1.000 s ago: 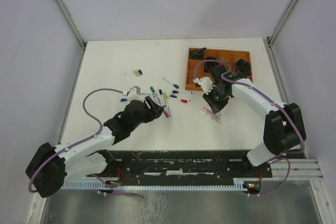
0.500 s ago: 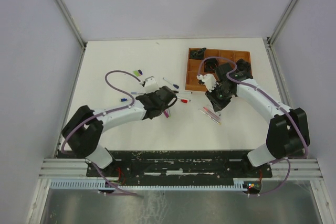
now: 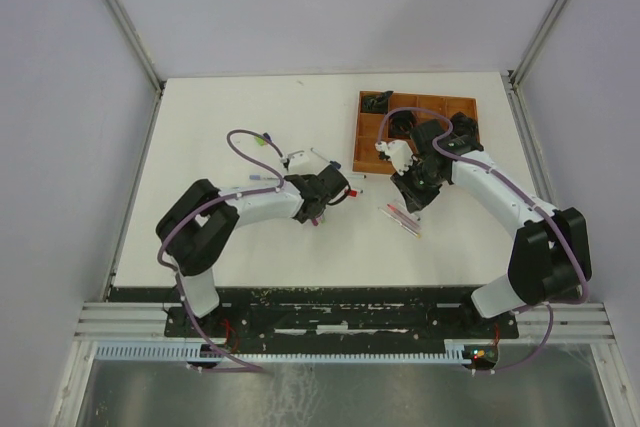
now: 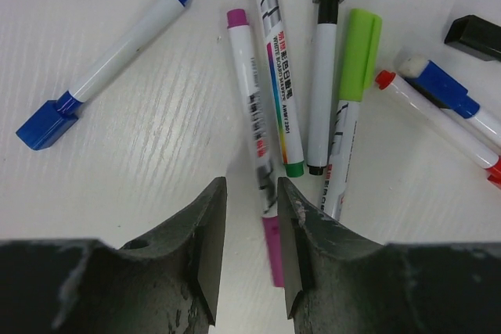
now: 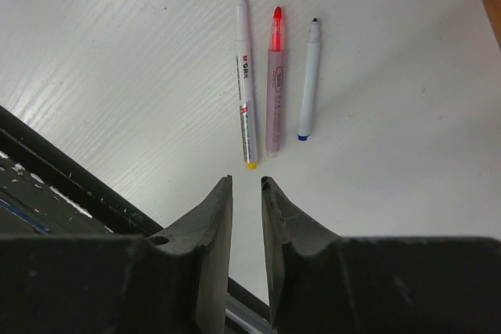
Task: Open the pen caps
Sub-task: Pick up the pen from the center of the board.
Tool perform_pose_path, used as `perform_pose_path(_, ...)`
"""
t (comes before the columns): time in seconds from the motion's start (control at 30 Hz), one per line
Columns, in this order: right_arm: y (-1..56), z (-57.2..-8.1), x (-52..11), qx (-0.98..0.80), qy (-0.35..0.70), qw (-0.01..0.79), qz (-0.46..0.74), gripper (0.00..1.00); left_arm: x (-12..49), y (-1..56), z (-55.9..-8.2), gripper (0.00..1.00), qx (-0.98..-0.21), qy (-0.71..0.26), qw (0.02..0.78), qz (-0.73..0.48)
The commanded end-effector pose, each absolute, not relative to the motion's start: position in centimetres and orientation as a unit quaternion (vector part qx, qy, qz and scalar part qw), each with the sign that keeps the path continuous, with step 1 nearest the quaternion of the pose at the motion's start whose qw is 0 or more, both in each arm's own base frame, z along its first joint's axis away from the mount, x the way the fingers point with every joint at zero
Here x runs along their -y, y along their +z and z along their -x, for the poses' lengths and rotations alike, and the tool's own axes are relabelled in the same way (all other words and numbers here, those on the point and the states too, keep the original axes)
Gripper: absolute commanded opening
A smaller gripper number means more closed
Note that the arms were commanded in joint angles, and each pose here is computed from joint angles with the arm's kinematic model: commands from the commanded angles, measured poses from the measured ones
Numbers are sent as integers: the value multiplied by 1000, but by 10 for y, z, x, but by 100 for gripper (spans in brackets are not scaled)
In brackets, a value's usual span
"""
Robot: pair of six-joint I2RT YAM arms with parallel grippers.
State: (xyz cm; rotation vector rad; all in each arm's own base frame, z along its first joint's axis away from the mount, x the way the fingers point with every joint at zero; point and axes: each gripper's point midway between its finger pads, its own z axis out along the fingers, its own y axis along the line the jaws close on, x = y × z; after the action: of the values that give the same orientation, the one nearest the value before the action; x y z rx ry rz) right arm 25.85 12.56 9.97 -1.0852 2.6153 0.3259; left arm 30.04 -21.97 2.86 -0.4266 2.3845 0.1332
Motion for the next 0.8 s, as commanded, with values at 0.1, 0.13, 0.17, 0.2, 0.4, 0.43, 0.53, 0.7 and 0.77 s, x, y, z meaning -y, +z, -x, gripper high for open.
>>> perform_pose_path(0.1,120,-270,-132,-897,120,185,384,29,229,30,-319,39,-911,41,364,188)
perform_pose_path(0.13,120,-270,-132,-897,120,185,384,29,229,29,-319,39,-912,42,362,187)
perform_pose_path(0.17,120,-270,-132,-897,120,185,384,29,229,28,-320,39,-913,42,361,187)
perform_pose_path(0.2,120,-270,-132,-897,121,186,384,29,229,27,-319,39,-913,43,360,186)
perform_pose_path(0.4,119,-270,-132,-896,121,184,385,29,225,22,-315,35,-914,46,355,190)
perform_pose_path(0.43,120,-270,-133,-896,121,185,385,29,224,21,-314,35,-914,46,354,191)
perform_pose_path(0.53,119,-270,-133,-896,121,184,385,29,221,17,-310,32,-915,45,351,193)
perform_pose_path(0.7,120,-270,-133,-896,122,185,385,29,220,12,-306,25,-917,43,345,193)
perform_pose_path(0.77,120,-269,-133,-896,123,185,385,29,219,13,-305,24,-918,42,344,193)
